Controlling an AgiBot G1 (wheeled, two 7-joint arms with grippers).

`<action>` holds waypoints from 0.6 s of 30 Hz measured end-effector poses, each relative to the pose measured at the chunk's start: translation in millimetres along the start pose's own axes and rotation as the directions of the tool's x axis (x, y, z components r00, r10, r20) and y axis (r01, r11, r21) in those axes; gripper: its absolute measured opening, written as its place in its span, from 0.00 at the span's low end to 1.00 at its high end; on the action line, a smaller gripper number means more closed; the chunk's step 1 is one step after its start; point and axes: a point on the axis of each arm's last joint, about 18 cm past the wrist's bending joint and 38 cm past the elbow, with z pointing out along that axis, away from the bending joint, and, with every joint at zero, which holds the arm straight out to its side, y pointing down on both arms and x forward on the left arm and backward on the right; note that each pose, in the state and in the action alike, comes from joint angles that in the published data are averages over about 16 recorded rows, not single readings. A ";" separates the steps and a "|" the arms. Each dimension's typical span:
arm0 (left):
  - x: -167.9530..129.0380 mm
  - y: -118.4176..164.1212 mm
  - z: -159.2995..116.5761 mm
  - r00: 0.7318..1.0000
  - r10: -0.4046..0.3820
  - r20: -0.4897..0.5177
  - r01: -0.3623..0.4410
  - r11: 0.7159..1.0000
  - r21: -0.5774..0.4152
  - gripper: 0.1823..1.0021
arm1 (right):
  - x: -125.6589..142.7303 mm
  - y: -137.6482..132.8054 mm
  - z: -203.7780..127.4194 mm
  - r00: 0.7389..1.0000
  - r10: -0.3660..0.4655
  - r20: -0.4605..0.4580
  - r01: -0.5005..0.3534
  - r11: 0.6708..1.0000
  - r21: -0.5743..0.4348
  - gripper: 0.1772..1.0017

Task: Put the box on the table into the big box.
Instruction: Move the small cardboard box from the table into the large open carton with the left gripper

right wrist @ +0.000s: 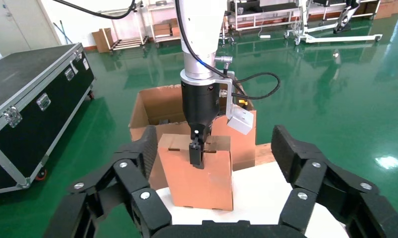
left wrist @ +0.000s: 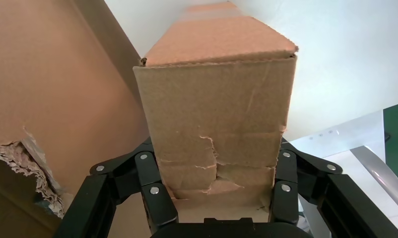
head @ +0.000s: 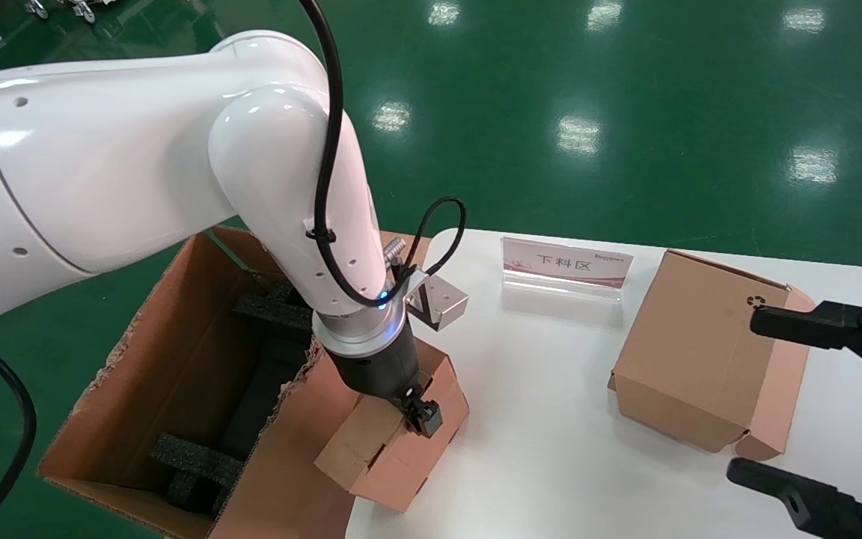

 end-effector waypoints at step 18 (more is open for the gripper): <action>-35.9 -20.6 -41.0 0.997 -0.080 0.000 0.079 0.984 0.159 0.19 | 0.0 0.0 0.0 1.000 0.000 0.000 0.000 1.000 0.000 0.53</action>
